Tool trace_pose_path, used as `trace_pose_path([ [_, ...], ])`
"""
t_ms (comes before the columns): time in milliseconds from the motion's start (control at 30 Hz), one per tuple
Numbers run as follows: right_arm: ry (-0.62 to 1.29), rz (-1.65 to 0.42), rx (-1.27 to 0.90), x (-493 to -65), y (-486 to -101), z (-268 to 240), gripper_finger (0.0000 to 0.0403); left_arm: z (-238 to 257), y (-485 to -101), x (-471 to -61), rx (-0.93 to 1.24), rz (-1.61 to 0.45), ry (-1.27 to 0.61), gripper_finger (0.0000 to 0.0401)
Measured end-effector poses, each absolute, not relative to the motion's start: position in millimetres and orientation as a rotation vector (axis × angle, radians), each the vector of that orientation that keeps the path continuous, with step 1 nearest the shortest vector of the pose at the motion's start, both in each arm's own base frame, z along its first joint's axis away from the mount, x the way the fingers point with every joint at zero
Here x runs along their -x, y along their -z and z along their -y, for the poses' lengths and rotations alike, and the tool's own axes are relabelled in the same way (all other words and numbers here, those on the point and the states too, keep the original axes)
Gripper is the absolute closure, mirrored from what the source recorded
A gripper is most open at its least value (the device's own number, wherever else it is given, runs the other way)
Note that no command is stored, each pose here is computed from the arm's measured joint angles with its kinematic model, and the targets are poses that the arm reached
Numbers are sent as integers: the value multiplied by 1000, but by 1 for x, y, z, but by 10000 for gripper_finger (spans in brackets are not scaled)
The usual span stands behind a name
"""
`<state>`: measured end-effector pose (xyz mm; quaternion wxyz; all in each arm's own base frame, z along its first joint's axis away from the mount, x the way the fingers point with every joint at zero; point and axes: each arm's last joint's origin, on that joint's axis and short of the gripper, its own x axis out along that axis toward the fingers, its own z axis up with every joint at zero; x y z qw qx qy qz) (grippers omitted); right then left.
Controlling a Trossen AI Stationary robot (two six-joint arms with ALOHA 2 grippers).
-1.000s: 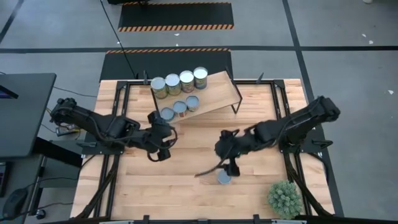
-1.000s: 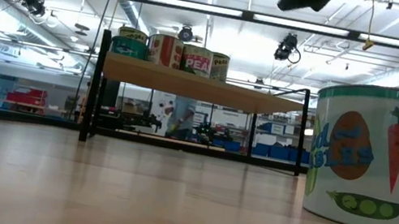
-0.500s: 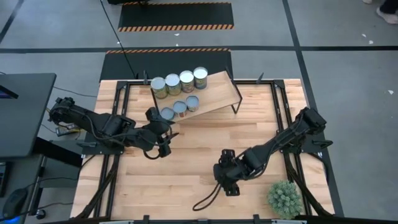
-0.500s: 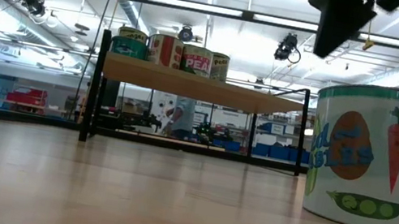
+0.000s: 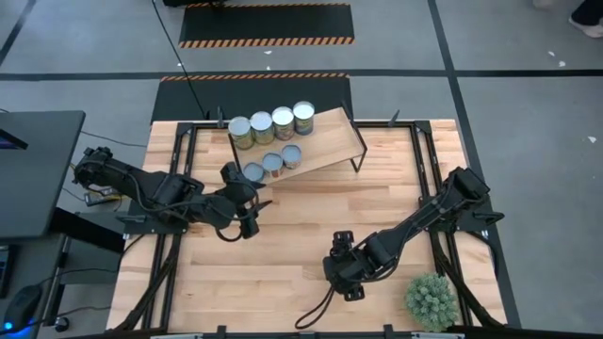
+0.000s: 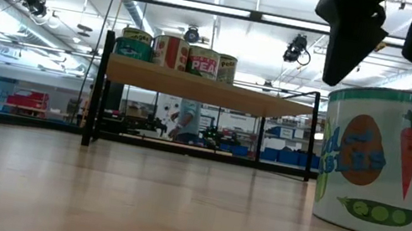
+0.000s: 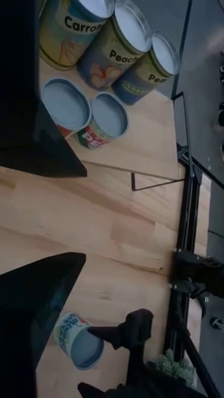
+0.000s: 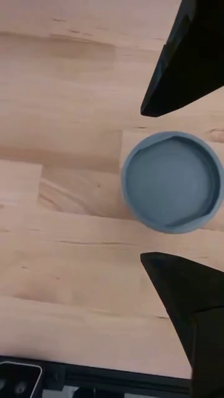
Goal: Pick and place cans onto a shelf
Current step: Put the canned mixed vegetables on the shelf
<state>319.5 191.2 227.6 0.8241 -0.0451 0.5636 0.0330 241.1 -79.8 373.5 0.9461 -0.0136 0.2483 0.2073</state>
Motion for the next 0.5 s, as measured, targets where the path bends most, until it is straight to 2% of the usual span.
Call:
trace_pose_path([
  [500,-100,-1210,81,-318,-202,-185,20,80,-373,-241,14,-513,-420,189],
])
